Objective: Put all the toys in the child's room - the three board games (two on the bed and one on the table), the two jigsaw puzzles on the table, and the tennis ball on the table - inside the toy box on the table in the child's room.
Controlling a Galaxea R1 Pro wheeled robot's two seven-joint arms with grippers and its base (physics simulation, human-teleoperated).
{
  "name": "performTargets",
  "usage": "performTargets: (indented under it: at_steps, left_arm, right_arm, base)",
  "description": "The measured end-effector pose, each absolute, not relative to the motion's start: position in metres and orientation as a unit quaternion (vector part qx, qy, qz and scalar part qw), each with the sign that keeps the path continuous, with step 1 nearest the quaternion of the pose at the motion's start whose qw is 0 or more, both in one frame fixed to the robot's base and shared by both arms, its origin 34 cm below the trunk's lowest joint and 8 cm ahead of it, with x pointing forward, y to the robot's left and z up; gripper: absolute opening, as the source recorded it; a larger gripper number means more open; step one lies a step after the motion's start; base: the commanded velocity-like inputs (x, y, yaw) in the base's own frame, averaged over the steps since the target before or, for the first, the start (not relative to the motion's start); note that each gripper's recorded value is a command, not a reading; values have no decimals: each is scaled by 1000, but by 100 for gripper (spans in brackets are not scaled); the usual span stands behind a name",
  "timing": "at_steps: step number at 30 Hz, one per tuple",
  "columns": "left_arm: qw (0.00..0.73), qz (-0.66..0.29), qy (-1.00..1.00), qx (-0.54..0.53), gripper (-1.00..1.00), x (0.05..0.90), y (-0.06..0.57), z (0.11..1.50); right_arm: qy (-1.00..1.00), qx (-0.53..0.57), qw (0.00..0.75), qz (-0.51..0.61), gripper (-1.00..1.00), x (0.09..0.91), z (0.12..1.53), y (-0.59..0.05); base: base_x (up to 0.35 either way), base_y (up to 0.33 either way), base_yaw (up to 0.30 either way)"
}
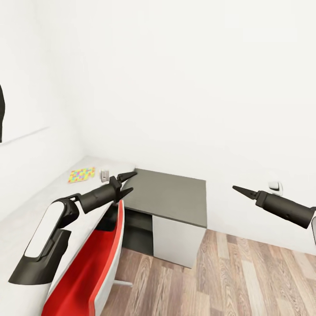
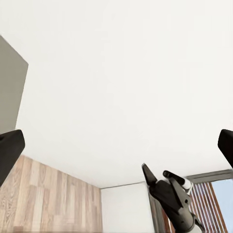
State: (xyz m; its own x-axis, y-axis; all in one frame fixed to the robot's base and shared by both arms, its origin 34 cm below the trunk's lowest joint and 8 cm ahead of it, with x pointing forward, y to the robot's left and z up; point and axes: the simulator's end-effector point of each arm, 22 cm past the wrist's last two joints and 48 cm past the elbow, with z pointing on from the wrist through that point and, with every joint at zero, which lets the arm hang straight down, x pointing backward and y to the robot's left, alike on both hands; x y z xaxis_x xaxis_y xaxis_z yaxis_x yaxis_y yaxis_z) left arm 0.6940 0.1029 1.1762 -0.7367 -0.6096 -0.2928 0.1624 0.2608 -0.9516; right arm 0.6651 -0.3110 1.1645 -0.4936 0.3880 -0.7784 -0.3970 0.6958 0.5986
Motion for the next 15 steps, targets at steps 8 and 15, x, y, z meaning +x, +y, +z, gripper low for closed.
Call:
performTargets:
  at_steps: [8, 15]
  left_arm:
    - [328, -584, 726, -156, 100, 693, 103, 1173]
    - [327, -583, 727, -157, 100, 693, 103, 1171]
  right_arm:
    - [771, -3, 503, 390, 100, 664, 1164, -311]
    - [771, -3, 503, 390, 100, 664, 1164, -311]
  base:
    - [216, 0, -44]
    - [312, 0, -9]
